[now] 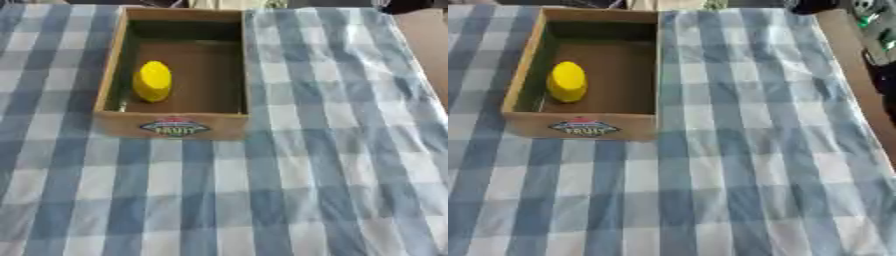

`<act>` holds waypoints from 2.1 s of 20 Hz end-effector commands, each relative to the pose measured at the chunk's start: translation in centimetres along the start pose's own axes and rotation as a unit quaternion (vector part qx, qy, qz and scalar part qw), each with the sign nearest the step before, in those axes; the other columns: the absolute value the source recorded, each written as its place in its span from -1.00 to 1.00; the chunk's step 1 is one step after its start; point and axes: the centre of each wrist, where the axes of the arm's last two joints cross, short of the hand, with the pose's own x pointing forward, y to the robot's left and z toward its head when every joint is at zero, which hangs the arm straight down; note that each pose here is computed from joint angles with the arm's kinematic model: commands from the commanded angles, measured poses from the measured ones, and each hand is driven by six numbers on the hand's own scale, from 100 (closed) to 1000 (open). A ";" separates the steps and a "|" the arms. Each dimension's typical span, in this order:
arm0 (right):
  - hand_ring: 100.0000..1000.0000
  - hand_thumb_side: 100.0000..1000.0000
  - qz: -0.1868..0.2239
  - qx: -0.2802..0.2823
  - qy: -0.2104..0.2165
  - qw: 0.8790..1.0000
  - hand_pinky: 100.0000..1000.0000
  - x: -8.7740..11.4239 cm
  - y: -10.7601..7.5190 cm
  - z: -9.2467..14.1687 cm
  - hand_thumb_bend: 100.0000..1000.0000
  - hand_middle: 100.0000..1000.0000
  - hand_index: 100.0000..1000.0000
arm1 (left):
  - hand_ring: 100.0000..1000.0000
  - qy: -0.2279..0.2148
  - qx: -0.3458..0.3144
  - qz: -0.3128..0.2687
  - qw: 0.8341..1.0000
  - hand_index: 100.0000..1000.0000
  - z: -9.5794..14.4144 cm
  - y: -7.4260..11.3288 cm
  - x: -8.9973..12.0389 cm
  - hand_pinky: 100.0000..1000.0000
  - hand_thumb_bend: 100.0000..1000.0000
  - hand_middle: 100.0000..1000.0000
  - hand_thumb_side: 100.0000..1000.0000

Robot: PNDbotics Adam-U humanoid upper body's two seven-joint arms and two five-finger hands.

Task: Pick up objects on the table and place them in the box.

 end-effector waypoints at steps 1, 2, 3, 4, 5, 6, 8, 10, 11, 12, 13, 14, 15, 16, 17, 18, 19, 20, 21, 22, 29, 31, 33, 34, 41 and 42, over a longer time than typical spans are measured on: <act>0.44 -1.00 0.000 -0.020 -0.093 0.995 0.54 4.8 -3.1 -0.6 -1.00 -0.19 0.18 | 0.42 -0.014 -0.007 -0.002 1.000 0.36 -0.5 0.2 0.5 0.42 -1.00 0.29 -0.13; 0.43 -1.00 -0.006 -0.014 -0.125 0.992 0.53 6.5 -3.1 -0.9 -1.00 -0.18 0.18 | 0.42 -0.015 -0.007 -0.002 1.000 0.36 -0.6 0.2 0.5 0.42 -1.00 0.29 -0.14; 0.43 -1.00 -0.012 -0.007 -0.148 0.989 0.53 7.9 -3.0 -1.2 -1.00 -0.18 0.18 | 0.42 -0.016 -0.007 -0.001 1.000 0.36 -0.6 0.2 0.5 0.42 -1.00 0.29 -0.14; 0.43 -1.00 -0.021 0.003 -0.173 0.985 0.53 9.4 -2.7 -1.5 -1.00 -0.18 0.19 | 0.42 -0.017 -0.007 0.000 1.000 0.36 -0.6 0.2 0.5 0.42 -1.00 0.29 -0.15; 0.43 -1.00 -0.029 0.015 -0.196 0.980 0.53 10.9 -2.3 -1.9 -1.00 -0.18 0.19 | 0.42 -0.019 -0.007 0.002 1.000 0.36 -0.7 0.2 0.5 0.42 -1.00 0.29 -0.16; 0.43 -1.00 -0.038 0.030 -0.215 0.975 0.53 12.3 -1.6 -2.4 -1.00 -0.18 0.20 | 0.42 -0.021 -0.007 0.003 1.000 0.36 -0.8 0.1 0.6 0.42 -1.00 0.29 -0.17; 0.43 -1.00 -0.057 0.060 -0.245 0.966 0.53 14.4 -0.2 -3.2 -1.00 -0.17 0.20 | 0.42 -0.025 -0.005 0.006 1.000 0.37 -0.9 0.1 0.6 0.42 -1.00 0.29 -0.18; 0.43 -1.00 -0.057 0.085 -0.265 0.959 0.53 16.1 1.2 -3.8 -1.00 -0.17 0.20 | 0.41 -0.028 -0.003 0.008 1.000 0.37 -0.9 0.1 0.6 0.42 -1.00 0.29 -0.20; 0.43 -1.00 -0.055 0.099 -0.273 0.955 0.54 16.8 2.0 -4.1 -1.00 -0.17 0.20 | 0.41 -0.030 -0.003 0.010 0.999 0.37 -0.9 0.1 0.6 0.42 -1.00 0.29 -0.20; 0.43 -1.00 -0.054 0.112 -0.280 0.952 0.53 17.4 2.9 -4.3 -1.00 -0.16 0.21 | 0.41 -0.033 -0.003 0.012 0.999 0.37 -1.0 0.1 0.6 0.42 -1.00 0.29 -0.21; 0.43 -1.00 -0.053 0.123 -0.285 0.949 0.53 17.9 3.7 -4.6 -1.00 -0.16 0.21 | 0.41 -0.035 -0.004 0.014 0.999 0.37 -1.0 0.0 0.7 0.42 -1.00 0.29 -0.22; 0.44 -1.00 -0.054 0.134 -0.289 0.946 0.53 18.4 4.7 -4.8 -1.00 -0.16 0.21 | 0.41 -0.037 -0.005 0.017 0.999 0.37 -1.0 0.0 0.7 0.42 -1.00 0.29 -0.22; 0.44 -1.00 -0.054 0.144 -0.293 0.944 0.53 18.9 5.6 -4.9 -1.00 -0.16 0.21 | 0.41 -0.039 -0.005 0.019 0.999 0.37 -1.1 -0.1 0.7 0.42 -1.00 0.29 -0.22; 0.44 -1.00 -0.053 0.153 -0.295 0.942 0.52 19.2 6.5 -5.1 -1.00 -0.16 0.21 | 0.41 -0.040 -0.006 0.021 0.999 0.37 -1.1 -0.2 0.7 0.42 -1.00 0.29 -0.23; 0.44 -1.00 -0.052 0.163 -0.295 0.940 0.52 19.4 7.4 -5.2 -1.00 -0.16 0.21 | 0.41 -0.041 -0.007 0.023 0.999 0.37 -1.1 -0.2 0.8 0.42 -1.00 0.29 -0.23; 0.44 -1.00 -0.050 0.171 -0.295 0.939 0.52 19.6 8.2 -5.3 -1.00 -0.15 0.22 | 0.41 -0.041 -0.007 0.024 0.999 0.37 -1.1 -0.2 0.8 0.42 -1.00 0.29 -0.23; 0.44 -1.00 -0.047 0.179 -0.293 0.938 0.52 19.7 9.1 -5.4 -1.00 -0.14 0.22 | 0.41 -0.042 -0.007 0.026 0.999 0.37 -1.1 -0.3 0.8 0.42 -1.00 0.29 -0.22; 0.45 -1.00 -0.043 0.186 -0.291 0.938 0.52 19.7 9.9 -5.4 -1.00 -0.14 0.23 | 0.41 -0.041 -0.007 0.027 0.999 0.37 -1.1 -0.3 0.8 0.42 -1.00 0.29 -0.22; 0.45 -1.00 -0.040 0.192 -0.287 0.938 0.52 19.7 10.6 -5.4 -1.00 -0.13 0.23 | 0.41 -0.041 -0.008 0.028 0.999 0.37 -1.1 -0.4 0.8 0.42 -1.00 0.29 -0.22; 0.45 -1.00 -0.037 0.196 -0.284 0.938 0.52 19.6 11.3 -5.5 -1.00 -0.13 0.24 | 0.41 -0.041 -0.008 0.029 0.999 0.37 -1.1 -0.4 0.8 0.42 -1.00 0.29 -0.22; 0.49 -1.00 -0.029 0.218 -0.275 0.936 0.52 19.4 14.4 -5.5 -1.00 -0.06 0.30 | 0.41 -0.037 -0.007 0.033 0.999 0.37 -1.0 -0.6 0.8 0.42 -1.00 0.29 -0.20; 0.70 -1.00 -0.022 0.225 -0.276 0.934 0.57 19.3 14.8 -5.5 -0.85 0.32 0.64 | 0.41 -0.036 -0.006 0.033 0.999 0.37 -1.0 -0.6 0.8 0.41 -1.00 0.29 -0.20; 0.89 -0.55 -0.013 0.222 -0.278 0.935 0.69 19.2 14.7 -5.5 -0.32 0.56 0.82 | 0.41 -0.034 -0.006 0.033 0.999 0.37 -1.0 -0.6 0.8 0.41 -1.00 0.29 -0.20; 0.93 -0.50 -0.008 0.215 -0.277 0.936 0.72 19.1 14.4 -5.5 -0.25 0.60 0.84 | 0.41 -0.033 -0.006 0.033 0.999 0.37 -1.0 -0.6 0.8 0.41 -1.00 0.29 -0.20; 0.90 -0.58 -0.018 0.140 -0.255 0.957 0.69 18.3 11.4 -5.7 -0.28 0.54 0.79 | 0.41 -0.030 -0.008 0.032 0.999 0.37 -0.9 -0.7 0.8 0.41 -1.00 0.29 -0.20; 0.89 -0.61 -0.026 0.130 -0.251 0.959 0.68 18.1 10.7 -5.6 -0.29 0.52 0.78 | 0.41 -0.030 -0.008 0.031 0.999 0.37 -0.9 -0.6 0.8 0.41 -1.00 0.29 -0.20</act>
